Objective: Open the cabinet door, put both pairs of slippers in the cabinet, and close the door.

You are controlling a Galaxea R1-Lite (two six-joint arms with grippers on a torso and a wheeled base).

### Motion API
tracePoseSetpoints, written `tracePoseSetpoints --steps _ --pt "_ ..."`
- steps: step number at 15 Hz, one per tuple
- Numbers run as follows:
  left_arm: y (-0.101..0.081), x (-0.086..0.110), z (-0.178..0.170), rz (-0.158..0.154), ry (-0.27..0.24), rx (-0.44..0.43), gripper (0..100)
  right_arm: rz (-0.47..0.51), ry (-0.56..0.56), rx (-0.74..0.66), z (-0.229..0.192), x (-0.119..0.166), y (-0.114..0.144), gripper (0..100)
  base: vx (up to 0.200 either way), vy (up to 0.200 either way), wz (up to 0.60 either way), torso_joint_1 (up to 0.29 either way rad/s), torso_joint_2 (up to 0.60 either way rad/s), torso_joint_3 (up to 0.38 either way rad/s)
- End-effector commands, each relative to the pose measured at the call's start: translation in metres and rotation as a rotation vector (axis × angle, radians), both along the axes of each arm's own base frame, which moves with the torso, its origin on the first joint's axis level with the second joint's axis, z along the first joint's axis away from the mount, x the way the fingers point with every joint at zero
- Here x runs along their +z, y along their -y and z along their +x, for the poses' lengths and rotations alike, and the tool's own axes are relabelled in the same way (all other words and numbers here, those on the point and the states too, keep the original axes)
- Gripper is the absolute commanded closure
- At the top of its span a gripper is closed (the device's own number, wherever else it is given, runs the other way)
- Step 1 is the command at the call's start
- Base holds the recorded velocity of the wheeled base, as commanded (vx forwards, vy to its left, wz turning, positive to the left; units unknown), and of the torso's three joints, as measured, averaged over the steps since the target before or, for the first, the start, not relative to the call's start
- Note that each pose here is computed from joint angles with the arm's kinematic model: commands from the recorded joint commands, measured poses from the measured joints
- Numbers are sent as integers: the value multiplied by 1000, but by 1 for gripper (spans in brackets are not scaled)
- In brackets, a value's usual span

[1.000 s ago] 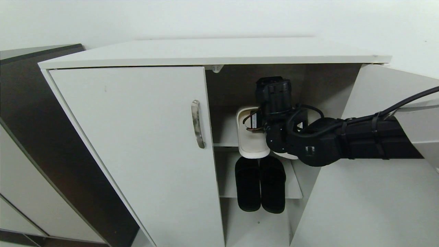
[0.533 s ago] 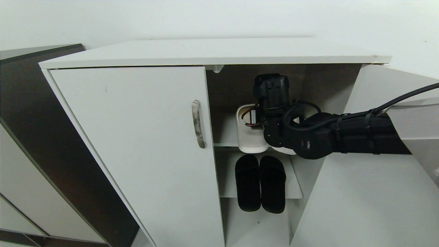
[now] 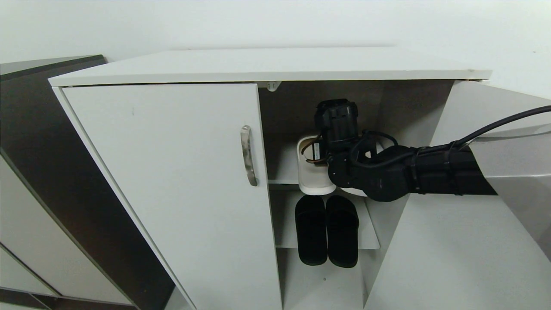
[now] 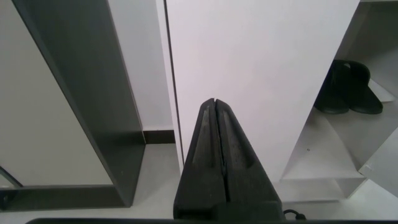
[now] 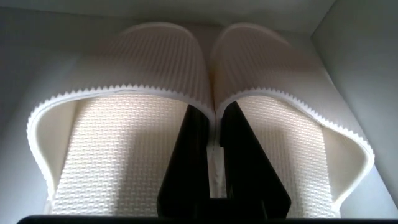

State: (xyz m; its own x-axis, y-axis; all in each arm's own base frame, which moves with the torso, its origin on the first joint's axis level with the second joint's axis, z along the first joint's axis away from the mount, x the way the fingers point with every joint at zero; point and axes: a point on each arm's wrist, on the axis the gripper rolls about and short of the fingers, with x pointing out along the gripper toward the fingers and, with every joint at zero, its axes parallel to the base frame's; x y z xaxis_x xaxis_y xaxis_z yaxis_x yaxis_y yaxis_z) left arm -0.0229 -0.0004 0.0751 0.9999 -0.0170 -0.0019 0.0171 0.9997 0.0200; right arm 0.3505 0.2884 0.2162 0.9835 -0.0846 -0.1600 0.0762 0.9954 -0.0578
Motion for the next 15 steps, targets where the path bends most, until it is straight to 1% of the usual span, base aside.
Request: tracePoseSetpoints --steps 1,2,5,9,11,15 --pt "0 0 0 0 -1 0 100 -2 -2 0 0 -1 0 100 0 0 0 0 0 0" --pt "0 0 0 0 -1 0 100 -2 -2 -1 0 -1 0 0 0 0 0 0 0 0" --pt "0 0 0 0 -1 0 100 -7 -7 -1 -1 0 1 0 0 0 0 0 0 0" --pt "0 0 0 0 -1 0 100 -1 1 9 -17 12 5 0 0 0 0 0 0 0" --pt "0 0 0 0 -1 0 100 0 -7 45 -45 20 9 0 0 0 0 0 0 0" --pt "0 0 0 0 -1 0 100 1 -35 122 -93 22 13 0 0 0 0 0 0 0"
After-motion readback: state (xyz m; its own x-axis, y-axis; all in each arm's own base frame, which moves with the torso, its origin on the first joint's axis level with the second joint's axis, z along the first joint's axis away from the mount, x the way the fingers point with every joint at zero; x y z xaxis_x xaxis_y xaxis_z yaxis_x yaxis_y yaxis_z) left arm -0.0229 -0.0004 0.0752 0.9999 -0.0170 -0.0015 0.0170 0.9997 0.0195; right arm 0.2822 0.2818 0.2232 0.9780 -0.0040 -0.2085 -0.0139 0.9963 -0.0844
